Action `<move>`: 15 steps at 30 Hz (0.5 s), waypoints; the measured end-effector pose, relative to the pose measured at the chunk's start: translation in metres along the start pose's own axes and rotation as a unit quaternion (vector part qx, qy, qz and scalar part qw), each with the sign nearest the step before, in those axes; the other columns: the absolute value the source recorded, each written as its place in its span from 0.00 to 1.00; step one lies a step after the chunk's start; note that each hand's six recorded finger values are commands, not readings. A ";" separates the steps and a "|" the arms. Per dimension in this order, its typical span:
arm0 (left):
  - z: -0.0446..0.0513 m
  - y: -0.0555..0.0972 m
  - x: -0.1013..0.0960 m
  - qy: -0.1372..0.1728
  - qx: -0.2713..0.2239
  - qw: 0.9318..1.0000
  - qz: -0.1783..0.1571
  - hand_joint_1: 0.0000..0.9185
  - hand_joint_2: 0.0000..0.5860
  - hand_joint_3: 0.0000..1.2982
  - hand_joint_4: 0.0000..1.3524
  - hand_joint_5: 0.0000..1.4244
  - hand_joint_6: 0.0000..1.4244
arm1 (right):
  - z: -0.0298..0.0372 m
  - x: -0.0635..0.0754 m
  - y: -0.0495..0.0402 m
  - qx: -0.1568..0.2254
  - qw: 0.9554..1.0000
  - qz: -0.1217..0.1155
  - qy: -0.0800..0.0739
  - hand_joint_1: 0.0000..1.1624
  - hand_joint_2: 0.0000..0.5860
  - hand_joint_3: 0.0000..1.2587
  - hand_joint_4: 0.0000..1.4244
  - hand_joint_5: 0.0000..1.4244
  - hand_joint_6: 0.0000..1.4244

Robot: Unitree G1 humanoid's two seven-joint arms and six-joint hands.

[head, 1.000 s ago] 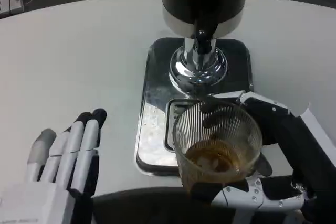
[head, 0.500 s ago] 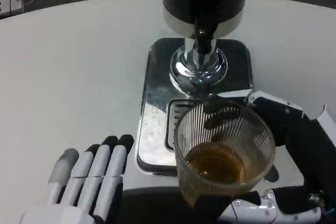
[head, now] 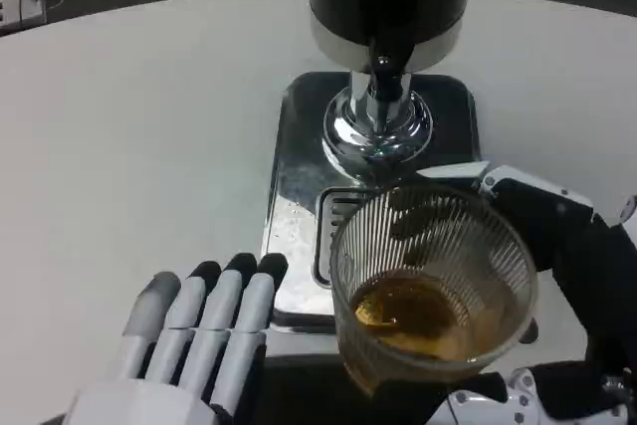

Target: Grasp the cup under the faucet to collect the drink, then remove the cup.

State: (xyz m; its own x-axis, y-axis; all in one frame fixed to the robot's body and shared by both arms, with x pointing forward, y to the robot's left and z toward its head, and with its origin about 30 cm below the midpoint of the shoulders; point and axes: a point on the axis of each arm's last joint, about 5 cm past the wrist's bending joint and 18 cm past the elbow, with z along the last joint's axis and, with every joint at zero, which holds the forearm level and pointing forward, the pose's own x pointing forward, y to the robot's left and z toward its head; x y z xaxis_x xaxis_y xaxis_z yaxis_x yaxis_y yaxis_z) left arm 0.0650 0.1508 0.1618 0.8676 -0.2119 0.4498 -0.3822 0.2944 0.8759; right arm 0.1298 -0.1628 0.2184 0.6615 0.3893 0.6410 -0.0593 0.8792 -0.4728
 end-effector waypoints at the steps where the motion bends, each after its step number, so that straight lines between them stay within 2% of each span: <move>1: 0.0003 0.000 0.000 -0.001 -0.001 1.000 0.001 0.00 0.12 0.00 0.00 0.01 0.00 | 0.0000 0.000 -0.0002 0.000 1.000 0.000 0.000 1.00 0.14 0.69 0.68 0.80 1.00; 9: 0.0013 -0.001 0.004 -0.004 -0.002 1.000 0.003 0.00 0.12 0.00 0.00 0.01 0.00 | -0.0003 0.000 -0.0014 -0.001 1.000 -0.002 -0.005 1.00 0.15 0.69 0.68 0.80 1.00; 15: 0.0012 -0.001 0.005 -0.005 -0.002 1.000 0.007 0.00 0.12 0.00 0.00 0.01 0.00 | -0.0024 0.000 -0.0020 -0.002 1.000 -0.002 0.000 1.00 0.16 0.69 0.68 0.80 1.00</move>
State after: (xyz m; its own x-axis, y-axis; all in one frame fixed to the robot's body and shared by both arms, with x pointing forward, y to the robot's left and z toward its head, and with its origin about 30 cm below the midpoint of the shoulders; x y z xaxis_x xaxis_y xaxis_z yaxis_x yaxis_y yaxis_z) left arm 0.0697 0.1483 0.1637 0.8593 -0.2173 0.4630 -0.3922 0.3012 0.8692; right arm 0.1318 -0.1651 0.2179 0.6616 0.3852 0.6433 -0.0526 0.8797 -0.4727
